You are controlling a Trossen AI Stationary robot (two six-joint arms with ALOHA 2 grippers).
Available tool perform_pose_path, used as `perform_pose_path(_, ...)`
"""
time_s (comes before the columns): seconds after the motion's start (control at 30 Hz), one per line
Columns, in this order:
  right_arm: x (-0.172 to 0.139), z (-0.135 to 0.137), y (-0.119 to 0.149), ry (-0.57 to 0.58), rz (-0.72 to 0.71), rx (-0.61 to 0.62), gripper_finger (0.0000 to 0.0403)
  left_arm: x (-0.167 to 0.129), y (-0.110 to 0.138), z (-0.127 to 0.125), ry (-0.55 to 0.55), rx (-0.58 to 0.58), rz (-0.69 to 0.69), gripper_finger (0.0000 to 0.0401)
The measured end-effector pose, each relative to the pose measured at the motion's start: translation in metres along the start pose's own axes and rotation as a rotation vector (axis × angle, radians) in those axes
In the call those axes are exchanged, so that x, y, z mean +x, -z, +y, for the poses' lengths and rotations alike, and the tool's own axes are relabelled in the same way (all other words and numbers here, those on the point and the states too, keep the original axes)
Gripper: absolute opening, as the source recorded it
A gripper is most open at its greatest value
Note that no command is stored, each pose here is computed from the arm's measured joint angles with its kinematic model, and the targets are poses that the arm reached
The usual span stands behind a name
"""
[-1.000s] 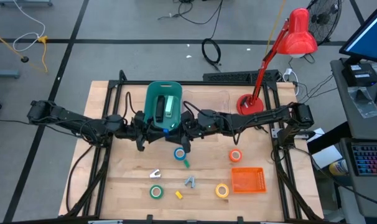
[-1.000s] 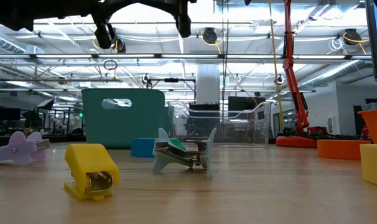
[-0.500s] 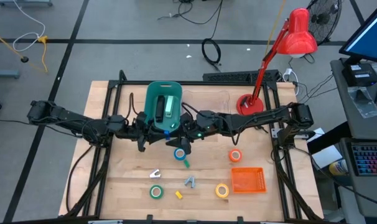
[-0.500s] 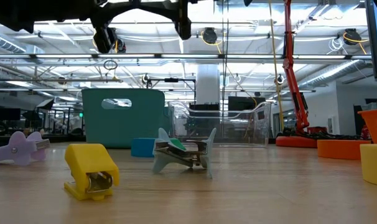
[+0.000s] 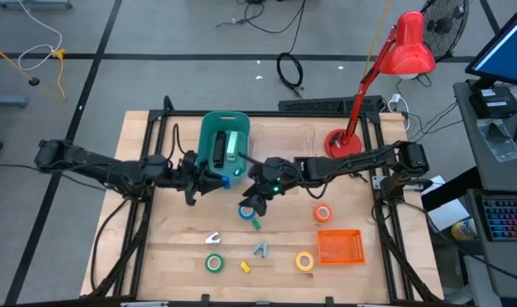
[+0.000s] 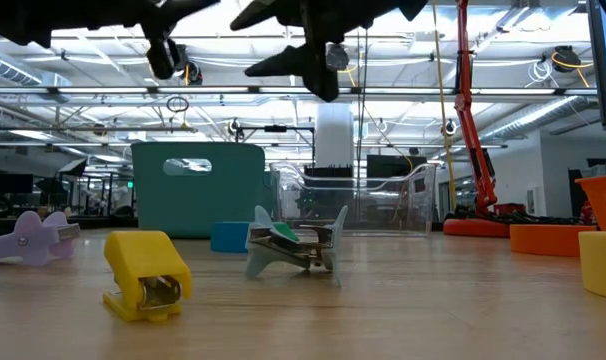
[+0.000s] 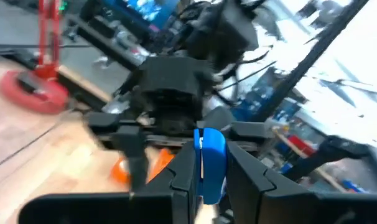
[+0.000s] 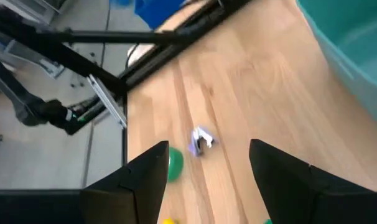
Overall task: Pick and place Stapler, Stapler remover, tape
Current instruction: Put the mini blue stapler into the blue bin
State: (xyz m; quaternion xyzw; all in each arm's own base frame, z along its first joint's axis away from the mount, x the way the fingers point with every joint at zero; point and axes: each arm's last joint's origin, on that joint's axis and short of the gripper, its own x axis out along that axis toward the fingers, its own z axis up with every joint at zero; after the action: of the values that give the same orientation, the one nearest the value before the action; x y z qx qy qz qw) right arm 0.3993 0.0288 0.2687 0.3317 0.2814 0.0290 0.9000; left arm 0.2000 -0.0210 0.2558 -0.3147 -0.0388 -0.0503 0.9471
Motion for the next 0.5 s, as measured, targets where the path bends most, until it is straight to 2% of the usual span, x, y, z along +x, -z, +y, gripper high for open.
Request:
perform_pose_path(0.23,-0.002,-0.011,0.017,0.085,0.192,0.022,0.0211,-0.004,0.002,0.022,-0.263,-0.024,0.092,0.0059)
perform_pose_path(0.4,-0.008,-0.02,0.031,0.195,0.339,0.026,0.0212,-0.002,-0.014,0.03,-0.433,-0.018,0.175,0.0059)
perform_pose_path(0.5,-0.009,-0.021,0.035,0.261,0.35,-0.002,0.0212,-0.003,-0.028,0.032,-0.538,-0.022,0.218,0.0059)
